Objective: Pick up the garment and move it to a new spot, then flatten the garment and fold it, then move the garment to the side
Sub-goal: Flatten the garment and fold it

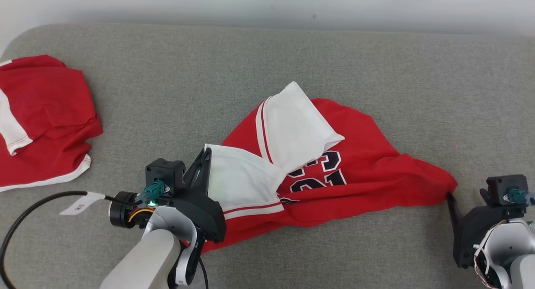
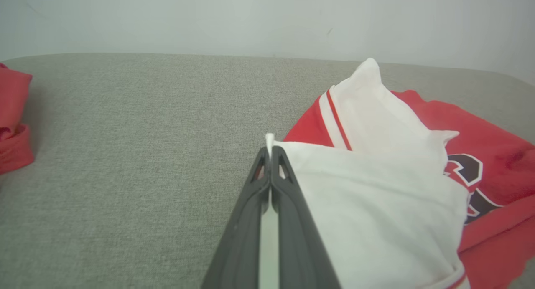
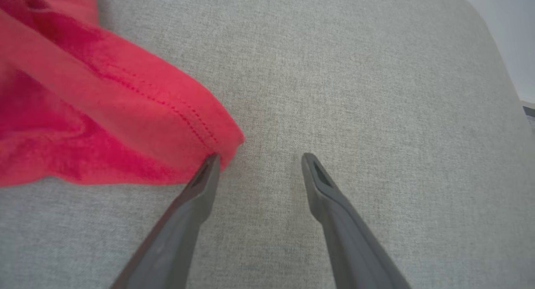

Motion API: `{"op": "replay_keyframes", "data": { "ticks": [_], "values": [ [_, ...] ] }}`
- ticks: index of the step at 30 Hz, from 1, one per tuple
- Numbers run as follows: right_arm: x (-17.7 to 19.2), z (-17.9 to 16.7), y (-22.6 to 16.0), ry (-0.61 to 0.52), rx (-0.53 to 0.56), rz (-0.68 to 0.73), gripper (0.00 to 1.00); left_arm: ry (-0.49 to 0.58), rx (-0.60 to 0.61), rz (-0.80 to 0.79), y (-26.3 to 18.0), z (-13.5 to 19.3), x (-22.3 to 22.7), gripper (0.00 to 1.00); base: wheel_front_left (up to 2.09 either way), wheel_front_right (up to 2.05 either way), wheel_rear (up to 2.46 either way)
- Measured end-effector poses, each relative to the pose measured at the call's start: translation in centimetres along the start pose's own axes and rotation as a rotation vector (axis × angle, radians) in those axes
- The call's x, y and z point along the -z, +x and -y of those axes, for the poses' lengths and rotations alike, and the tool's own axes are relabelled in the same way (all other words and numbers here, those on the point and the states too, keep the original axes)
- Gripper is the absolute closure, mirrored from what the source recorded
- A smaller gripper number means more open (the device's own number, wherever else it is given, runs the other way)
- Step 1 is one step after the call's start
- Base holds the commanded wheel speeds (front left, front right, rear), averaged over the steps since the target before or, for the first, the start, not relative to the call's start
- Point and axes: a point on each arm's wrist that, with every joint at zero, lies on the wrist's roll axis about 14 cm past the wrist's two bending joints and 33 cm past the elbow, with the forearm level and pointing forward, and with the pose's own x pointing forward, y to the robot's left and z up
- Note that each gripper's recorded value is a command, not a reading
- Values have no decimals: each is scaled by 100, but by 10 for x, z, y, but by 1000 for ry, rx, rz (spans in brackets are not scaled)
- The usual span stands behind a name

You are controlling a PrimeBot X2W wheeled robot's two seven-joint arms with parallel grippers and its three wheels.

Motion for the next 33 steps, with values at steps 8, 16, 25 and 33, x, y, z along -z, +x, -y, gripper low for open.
{"op": "replay_keyframes", "data": {
  "ticks": [8,16,25,33],
  "values": [
    [5,-14,19,-31,-56,-51,33,1,-18,-4,3,-9,2,100,0,0,0],
    [2,-23,21,-8,-90,-51,100,-1,-24,7,4,-11,2,100,0,0,0],
    [-98,-20,-14,439,-150,403,100,-44,-28,298,5,-14,-77,100,0,0,0],
    [-174,8,-60,625,-223,691,100,-73,98,612,-3,2,-193,100,0,0,0]
  ]
}}
